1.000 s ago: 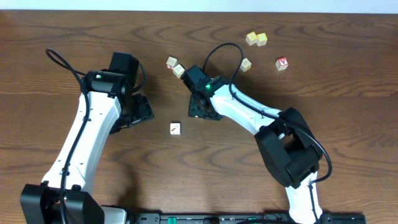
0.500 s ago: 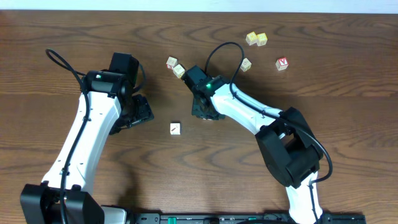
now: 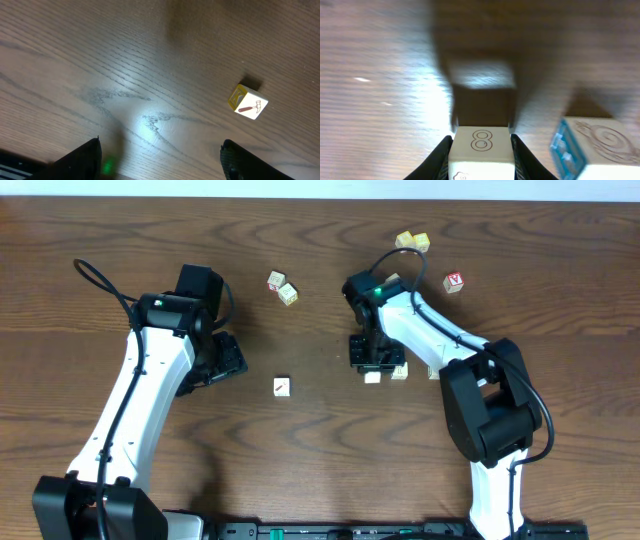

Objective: Lift 4 blocks
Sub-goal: 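Grasp the 8 frog block with the right gripper, place in the row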

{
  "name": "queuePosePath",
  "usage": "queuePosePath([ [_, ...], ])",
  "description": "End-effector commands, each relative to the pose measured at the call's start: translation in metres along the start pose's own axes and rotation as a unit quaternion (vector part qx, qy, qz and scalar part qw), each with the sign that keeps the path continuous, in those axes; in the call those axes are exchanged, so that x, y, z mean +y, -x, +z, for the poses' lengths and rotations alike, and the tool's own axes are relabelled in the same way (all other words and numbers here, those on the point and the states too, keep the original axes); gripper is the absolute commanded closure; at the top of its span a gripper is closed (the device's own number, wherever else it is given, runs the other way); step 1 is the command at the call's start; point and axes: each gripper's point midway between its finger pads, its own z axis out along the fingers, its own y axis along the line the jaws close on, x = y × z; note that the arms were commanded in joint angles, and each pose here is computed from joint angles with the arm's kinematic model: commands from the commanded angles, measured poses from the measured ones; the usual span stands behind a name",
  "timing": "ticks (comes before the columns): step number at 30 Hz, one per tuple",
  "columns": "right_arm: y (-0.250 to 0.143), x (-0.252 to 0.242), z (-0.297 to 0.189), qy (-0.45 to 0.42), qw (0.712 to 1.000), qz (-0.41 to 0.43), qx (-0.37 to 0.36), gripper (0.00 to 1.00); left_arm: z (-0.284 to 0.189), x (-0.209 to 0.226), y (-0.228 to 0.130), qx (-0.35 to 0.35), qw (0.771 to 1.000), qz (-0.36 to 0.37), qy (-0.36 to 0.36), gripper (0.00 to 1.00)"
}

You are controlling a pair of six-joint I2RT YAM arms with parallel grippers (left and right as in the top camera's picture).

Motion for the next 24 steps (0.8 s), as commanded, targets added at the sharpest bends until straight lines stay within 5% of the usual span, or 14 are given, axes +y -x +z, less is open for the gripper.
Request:
queuePosePath([
  [1, -0.007, -0.006, 0.005, -0.009, 1.000, -0.017, 0.016, 0.78, 0.002, 0.006, -0.002, 0.001, 1.000, -0.009, 0.012, 0.24],
  [16, 0.015, 0.002, 0.004, 0.003, 0.999, -0.020, -0.030, 0.71, 0.002, 0.006, -0.002, 0.002, 1.000, -0.009, 0.012, 0.24],
  [24, 0.016, 0.002, 0.003, 0.003, 0.999, -0.029, -0.031, 0.58, 0.002, 0.006, -0.002, 0.001, 1.000, -0.009, 0.013, 0.24],
])
